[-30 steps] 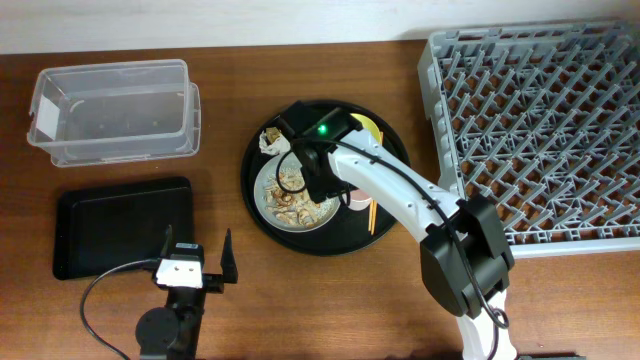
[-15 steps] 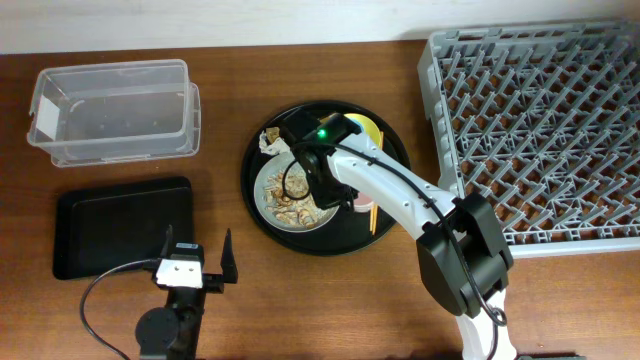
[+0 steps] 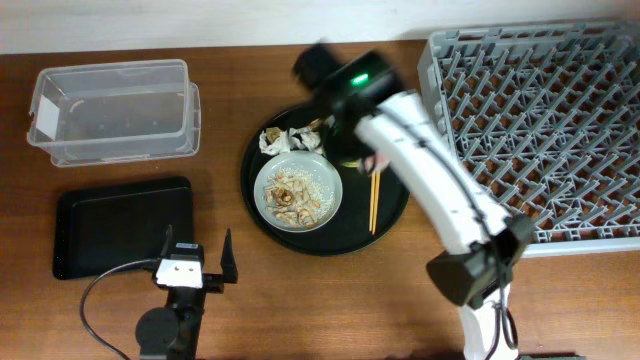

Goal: Sort waste into correct bins and load items into the dishwasher rack
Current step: 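Carry the pink cup to the dish rack and place it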

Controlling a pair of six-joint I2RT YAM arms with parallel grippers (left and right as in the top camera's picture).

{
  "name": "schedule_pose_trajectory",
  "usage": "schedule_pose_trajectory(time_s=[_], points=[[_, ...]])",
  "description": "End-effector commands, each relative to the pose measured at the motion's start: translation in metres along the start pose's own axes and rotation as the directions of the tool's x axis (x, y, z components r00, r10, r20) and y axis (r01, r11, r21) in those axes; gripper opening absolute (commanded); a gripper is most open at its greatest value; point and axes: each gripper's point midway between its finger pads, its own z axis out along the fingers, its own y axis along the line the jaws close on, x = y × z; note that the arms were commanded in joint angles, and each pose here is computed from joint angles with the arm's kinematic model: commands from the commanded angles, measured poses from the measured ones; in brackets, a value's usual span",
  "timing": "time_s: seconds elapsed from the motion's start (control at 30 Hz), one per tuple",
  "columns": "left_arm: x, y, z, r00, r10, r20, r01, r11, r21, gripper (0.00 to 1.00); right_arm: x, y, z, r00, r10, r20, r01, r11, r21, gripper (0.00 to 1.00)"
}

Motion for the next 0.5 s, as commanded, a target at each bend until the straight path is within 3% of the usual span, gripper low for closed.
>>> schedule_pose_trajectory(time_s=[0.0,0.1,0.37,0.47], points=[[0.003,-0.001,0.0,1.0,0.012,-0.005,-0.012,1.0,0.001,0.99,-0.035,-0.037,-0.052,0.986,0.065,0.155,-0.028,0.973,-0.23,0.04],[0.003,-0.001,0.0,1.0,0.012,-0.005,-0.012,1.0,0.001,0.99,-0.056,-0.106,-0.072,0.943,0.258,0.21,-0.166,0.912,-0.374,0.04],[0.003,-0.001,0.0,1.0,0.012,-0.005,-0.012,1.0,0.001,0.99,-0.055,-0.271,-0.056,0.844,0.456,0.282,-0.24,0.791,-0.562,0.04],[0.003,-0.001,0.0,1.0,0.012,-0.004,-0.012,1.0,0.001,0.99,-0.054,-0.306,-0.046,0.805,0.512,0.299,-0.225,0.73,-0.645,0.04]])
